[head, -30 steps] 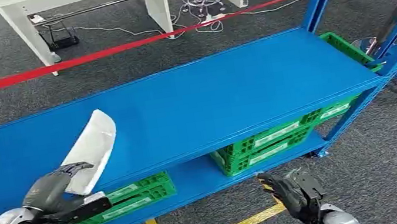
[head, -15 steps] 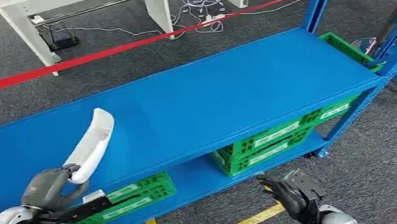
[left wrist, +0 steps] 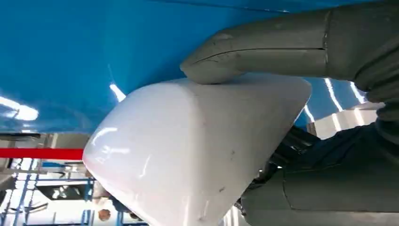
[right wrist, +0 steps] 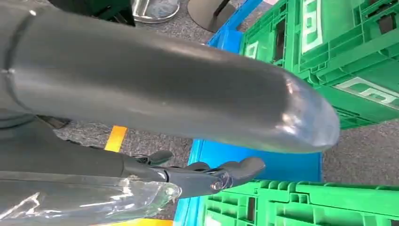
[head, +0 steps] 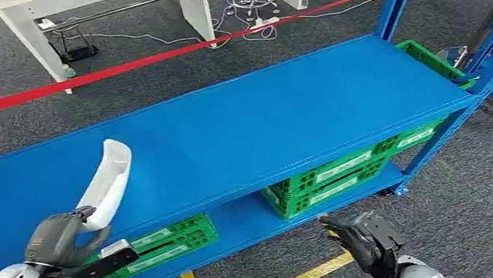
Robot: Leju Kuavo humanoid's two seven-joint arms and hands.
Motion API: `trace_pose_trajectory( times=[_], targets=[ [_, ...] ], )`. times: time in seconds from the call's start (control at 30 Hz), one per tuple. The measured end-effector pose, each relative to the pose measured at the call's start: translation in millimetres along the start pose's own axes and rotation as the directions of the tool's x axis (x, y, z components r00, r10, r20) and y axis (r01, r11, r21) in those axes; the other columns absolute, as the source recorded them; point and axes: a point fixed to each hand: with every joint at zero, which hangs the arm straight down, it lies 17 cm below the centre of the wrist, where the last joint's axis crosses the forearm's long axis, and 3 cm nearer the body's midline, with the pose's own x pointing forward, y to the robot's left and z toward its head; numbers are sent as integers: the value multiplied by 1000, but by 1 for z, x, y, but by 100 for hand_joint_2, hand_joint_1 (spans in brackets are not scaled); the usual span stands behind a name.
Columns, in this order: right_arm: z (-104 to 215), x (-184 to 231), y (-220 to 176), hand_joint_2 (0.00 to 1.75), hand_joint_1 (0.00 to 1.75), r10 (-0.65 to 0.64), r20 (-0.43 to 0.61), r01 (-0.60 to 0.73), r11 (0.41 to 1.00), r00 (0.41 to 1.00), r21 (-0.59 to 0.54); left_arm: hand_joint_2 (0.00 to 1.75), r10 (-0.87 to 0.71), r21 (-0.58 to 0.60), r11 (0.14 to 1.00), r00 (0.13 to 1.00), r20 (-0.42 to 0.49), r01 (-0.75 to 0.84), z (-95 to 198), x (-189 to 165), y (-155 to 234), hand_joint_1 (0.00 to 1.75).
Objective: Take the parts from the cabinet and place them on the table.
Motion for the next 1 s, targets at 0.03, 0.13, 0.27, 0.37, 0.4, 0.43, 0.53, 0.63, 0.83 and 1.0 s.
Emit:
trace_pose_trajectory(
  times=[0.03,0.13,0.27,0.37,0.4,0.43,0.53,0.63,0.83,1.0],
  targets=[
    [0,0,0,0,0,0,0,0,1000,1000,-1,175,4,7,1000,1000,0,-4,0,2,1,175],
    [1,-1,0,0,0,-1,-2,1,1000,1000,-1,175,9,17,1000,1000,3,-9,-1,5,3,175],
    [1,-1,-1,0,0,-1,2,1,1000,1000,-6,175,15,40,999,1000,12,-16,0,10,7,175],
    [4,-2,-3,0,0,-7,15,7,1000,1000,-25,175,17,103,994,999,39,-21,5,27,18,175],
    [5,-2,-4,0,0,-10,22,11,999,1000,-30,175,15,127,992,999,47,-20,7,33,22,175],
    [6,-1,-4,0,0,-12,30,13,999,999,-35,175,10,150,988,998,55,-18,10,39,27,175],
    [10,3,-7,0,0,-8,56,11,999,998,-48,175,-8,222,975,997,83,-10,20,61,44,175],
    [13,8,-11,0,0,-4,80,9,998,997,-63,175,-32,275,961,994,104,2,33,77,56,175],
    [16,20,-17,0,0,18,118,-7,996,993,-90,175,-93,374,927,987,131,38,51,99,83,175],
    [17,26,-19,0,0,32,136,-18,995,990,-100,175,-117,411,910,984,136,51,61,108,94,175]
  ],
)
